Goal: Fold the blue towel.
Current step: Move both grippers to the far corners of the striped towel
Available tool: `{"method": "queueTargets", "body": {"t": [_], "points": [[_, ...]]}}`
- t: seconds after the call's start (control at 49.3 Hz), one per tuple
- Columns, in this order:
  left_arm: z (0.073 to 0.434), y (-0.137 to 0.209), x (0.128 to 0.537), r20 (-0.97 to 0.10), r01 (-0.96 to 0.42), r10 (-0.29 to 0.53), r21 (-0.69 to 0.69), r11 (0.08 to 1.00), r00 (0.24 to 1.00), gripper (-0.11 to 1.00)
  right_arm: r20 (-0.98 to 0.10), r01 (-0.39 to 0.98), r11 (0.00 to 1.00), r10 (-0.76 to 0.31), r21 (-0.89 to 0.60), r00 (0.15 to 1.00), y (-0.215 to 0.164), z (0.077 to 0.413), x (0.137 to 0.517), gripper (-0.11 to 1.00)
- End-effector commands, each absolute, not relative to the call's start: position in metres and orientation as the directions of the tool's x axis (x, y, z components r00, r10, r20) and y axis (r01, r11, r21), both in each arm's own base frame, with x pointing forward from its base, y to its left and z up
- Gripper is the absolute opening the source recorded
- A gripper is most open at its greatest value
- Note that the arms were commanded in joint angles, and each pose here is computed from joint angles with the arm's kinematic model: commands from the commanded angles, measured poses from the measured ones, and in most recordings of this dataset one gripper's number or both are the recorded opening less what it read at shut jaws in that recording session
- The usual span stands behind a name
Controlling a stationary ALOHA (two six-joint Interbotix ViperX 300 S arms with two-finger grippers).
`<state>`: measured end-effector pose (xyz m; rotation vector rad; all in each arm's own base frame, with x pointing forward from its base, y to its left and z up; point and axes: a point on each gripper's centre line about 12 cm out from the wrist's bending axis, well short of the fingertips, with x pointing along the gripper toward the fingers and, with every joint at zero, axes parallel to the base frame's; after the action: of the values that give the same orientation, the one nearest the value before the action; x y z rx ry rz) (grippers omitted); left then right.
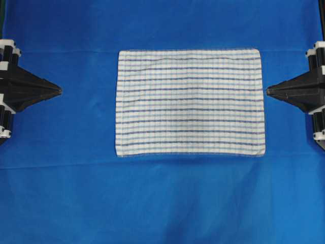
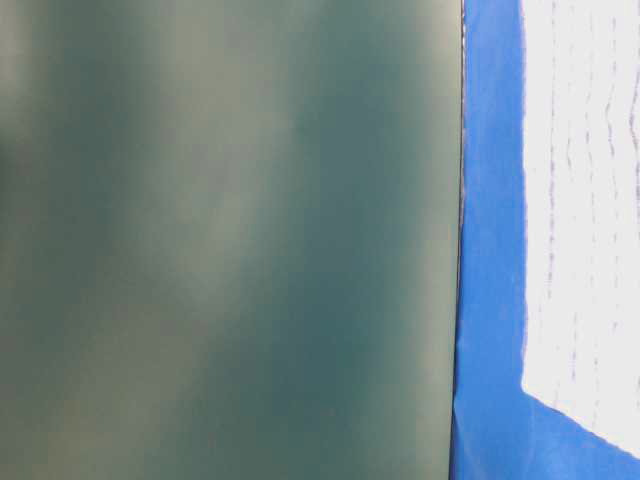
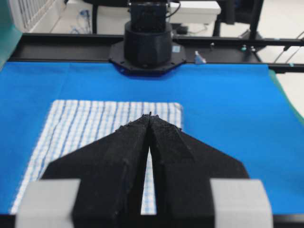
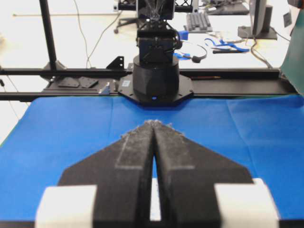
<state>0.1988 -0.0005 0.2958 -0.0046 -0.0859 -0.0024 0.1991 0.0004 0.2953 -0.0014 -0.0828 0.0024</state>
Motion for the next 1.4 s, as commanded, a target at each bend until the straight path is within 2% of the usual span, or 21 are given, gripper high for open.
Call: {"method": "queueTargets", "body": {"t": [0.0,0.122,0.365,0.669,0.73,0.831,0.872,0.994,1.034,1.075,1.156,1.379], "points": [[0.304,0.001,0.203,0.095,-0.008,0.01,-0.021,1.0,0.995,0.0,0.103,-0.002,1.0,0.001,0.012,0.995,0.0,0.303,0.201,0.0],[0.301,0.005,0.207,0.084,-0.026,0.027,-0.012,1.0,0.996,0.0,0.074,-0.003,1.0,0.001,0.029,0.997,0.0,0.306,0.202,0.0],[0.287,0.025,0.222,0.04,-0.114,0.115,-0.034,0.993,0.993,0.0,0.012,0.034,0.998,-0.034,0.047,0.999,-0.007,0.305,0.2,0.0],[0.263,0.057,0.246,-0.058,-0.233,0.231,-0.034,0.972,0.971,0.01,-0.163,0.246,0.964,-0.228,0.098,0.96,-0.046,0.282,0.193,0.0],[0.257,0.065,0.252,-0.092,-0.26,0.256,-0.033,0.965,0.962,0.07,-0.212,0.309,0.945,-0.282,0.108,0.936,-0.058,0.274,0.191,0.0],[0.244,0.08,0.263,-0.148,-0.301,0.293,-0.033,0.953,0.944,0.25,-0.287,0.396,0.911,-0.353,0.11,0.891,-0.075,0.259,0.188,0.05],[0.238,0.086,0.267,-0.173,-0.318,0.308,-0.032,0.948,0.936,0.34,-0.32,0.431,0.896,-0.378,0.11,0.869,-0.082,0.252,0.187,0.14],[0.218,0.103,0.28,-0.248,-0.358,0.34,-0.031,0.933,0.907,0.66,-0.421,0.521,0.847,-0.437,0.106,0.795,-0.102,0.228,0.186,0.53],[0.211,0.107,0.284,-0.273,-0.367,0.346,-0.03,0.93,0.898,0.76,-0.454,0.546,0.831,-0.45,0.102,0.769,-0.109,0.22,0.186,0.61],[0.205,0.112,0.288,-0.292,-0.376,0.352,-0.03,0.926,0.889,0.82,-0.486,0.568,0.818,-0.458,0.098,0.744,-0.115,0.212,0.186,0.62],[0.19,0.12,0.296,-0.337,-0.393,0.361,-0.027,0.919,0.869,0.88,-0.544,0.599,0.796,-0.467,0.086,0.697,-0.125,0.197,0.187,0.59],[0.155,0.145,0.306,-0.435,-0.441,0.393,-0.011,0.898,0.81,0.88,-0.659,0.656,0.752,-0.464,0.06,0.592,-0.148,0.158,0.189,0.58]]}}
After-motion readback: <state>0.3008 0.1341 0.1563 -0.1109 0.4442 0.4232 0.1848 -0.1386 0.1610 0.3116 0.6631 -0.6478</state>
